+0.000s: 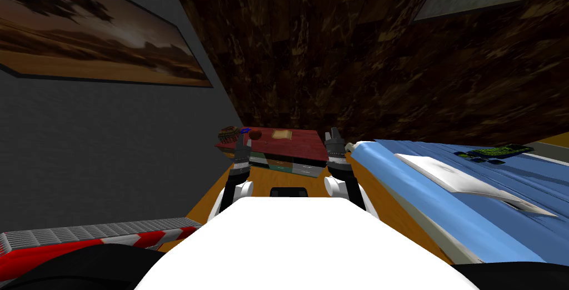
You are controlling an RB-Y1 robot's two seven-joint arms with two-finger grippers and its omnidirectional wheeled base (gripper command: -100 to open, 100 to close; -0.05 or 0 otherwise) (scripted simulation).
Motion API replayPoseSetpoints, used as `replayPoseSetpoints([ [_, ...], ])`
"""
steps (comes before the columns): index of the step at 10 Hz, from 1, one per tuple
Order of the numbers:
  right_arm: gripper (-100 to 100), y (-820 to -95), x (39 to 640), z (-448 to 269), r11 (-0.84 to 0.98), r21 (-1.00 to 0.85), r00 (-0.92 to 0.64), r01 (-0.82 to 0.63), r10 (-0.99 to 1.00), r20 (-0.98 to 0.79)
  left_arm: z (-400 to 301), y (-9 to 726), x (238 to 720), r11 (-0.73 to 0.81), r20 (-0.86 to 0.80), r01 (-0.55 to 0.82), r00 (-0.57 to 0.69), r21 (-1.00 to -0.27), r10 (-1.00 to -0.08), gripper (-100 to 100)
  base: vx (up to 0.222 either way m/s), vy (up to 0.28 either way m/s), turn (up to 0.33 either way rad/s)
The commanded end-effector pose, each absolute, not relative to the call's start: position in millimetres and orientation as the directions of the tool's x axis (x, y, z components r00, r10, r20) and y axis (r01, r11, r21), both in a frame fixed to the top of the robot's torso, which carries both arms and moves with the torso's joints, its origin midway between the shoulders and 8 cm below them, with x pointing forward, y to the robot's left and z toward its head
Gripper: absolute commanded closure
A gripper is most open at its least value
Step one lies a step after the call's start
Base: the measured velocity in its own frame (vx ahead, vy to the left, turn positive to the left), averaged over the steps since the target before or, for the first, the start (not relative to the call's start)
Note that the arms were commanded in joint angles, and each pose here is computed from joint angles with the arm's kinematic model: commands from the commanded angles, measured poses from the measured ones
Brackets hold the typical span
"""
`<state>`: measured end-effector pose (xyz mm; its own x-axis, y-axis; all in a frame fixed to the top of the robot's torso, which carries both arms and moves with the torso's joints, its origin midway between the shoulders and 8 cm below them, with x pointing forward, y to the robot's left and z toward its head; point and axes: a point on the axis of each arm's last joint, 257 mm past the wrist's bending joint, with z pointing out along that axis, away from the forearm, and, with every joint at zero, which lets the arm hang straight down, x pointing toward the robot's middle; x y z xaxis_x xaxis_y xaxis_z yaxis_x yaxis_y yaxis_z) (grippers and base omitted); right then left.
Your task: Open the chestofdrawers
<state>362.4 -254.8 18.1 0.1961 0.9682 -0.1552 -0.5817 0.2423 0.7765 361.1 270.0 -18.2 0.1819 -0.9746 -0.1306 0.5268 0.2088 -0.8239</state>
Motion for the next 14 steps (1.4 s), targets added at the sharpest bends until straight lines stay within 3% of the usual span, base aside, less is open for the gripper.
replayPoseSetpoints([
  [1,0,-254.8,362.4,18.1,0.242,0.776,0.196,-0.582,0.968,-0.155,-18.2,270.0,361.1,0.209,-0.131,0.527,0.182,-0.824,-0.975,0,0.0,0.0,0.0],
  [9,0,-254.8,362.4,18.3,0.242,0.776,0.196,-0.582,0.968,-0.155,-18.1,270.0,361.1,0.209,-0.131,0.527,0.182,-0.824,-0.975,0,0.0,0.0,0.0],
  [10,0,-254.8,362.4,18.3,0.242,0.776,0.196,-0.582,0.968,-0.155,-26.6,267.3,363.8,0.224,-0.161,0.517,0.164,-0.826,-0.973,-100,0.018,-0.004,-0.014],
  [14,0,-254.8,362.5,17.9,0.242,0.777,0.196,-0.581,0.968,-0.155,-63.7,264.9,373.4,0.259,-0.226,0.477,0.127,-0.84,-0.966,-100,0.049,-0.01,-0.026],
])
